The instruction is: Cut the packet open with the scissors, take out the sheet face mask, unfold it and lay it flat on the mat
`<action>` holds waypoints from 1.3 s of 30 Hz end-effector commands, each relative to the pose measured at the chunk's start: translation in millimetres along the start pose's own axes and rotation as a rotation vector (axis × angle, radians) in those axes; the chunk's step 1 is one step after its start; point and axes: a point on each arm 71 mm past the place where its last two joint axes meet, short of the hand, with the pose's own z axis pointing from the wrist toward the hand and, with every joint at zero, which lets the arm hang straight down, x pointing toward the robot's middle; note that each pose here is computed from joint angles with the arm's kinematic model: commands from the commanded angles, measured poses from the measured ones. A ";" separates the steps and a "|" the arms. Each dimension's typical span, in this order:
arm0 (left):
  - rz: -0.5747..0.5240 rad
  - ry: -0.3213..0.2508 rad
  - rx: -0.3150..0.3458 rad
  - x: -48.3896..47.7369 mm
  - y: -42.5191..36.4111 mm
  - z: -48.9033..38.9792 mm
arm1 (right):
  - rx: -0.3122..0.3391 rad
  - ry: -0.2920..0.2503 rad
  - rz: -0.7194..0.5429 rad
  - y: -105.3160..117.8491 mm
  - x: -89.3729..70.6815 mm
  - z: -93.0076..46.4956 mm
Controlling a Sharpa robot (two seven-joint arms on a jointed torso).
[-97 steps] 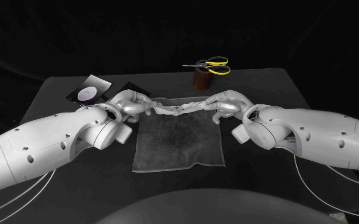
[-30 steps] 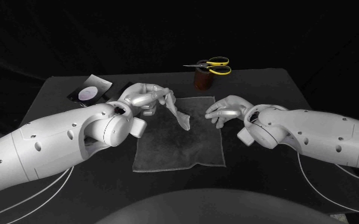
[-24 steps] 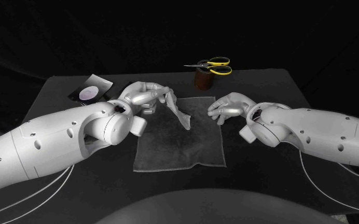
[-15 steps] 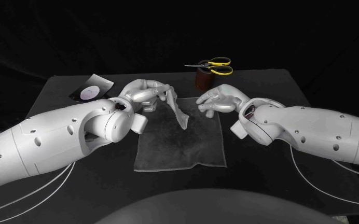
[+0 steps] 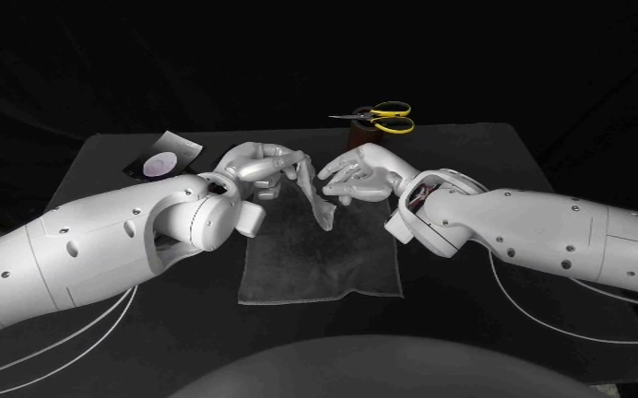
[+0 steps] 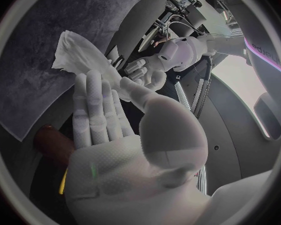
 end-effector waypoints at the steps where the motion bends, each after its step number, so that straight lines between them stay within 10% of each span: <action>1: -0.007 0.003 -0.012 2.2 -0.7 1.0 | -0.002 -0.012 -0.065 3.6 3.1 4.3; 39: -0.038 0.143 -0.044 21.5 -0.4 0.8 | -0.006 -0.007 0.015 12.7 19.3 22.3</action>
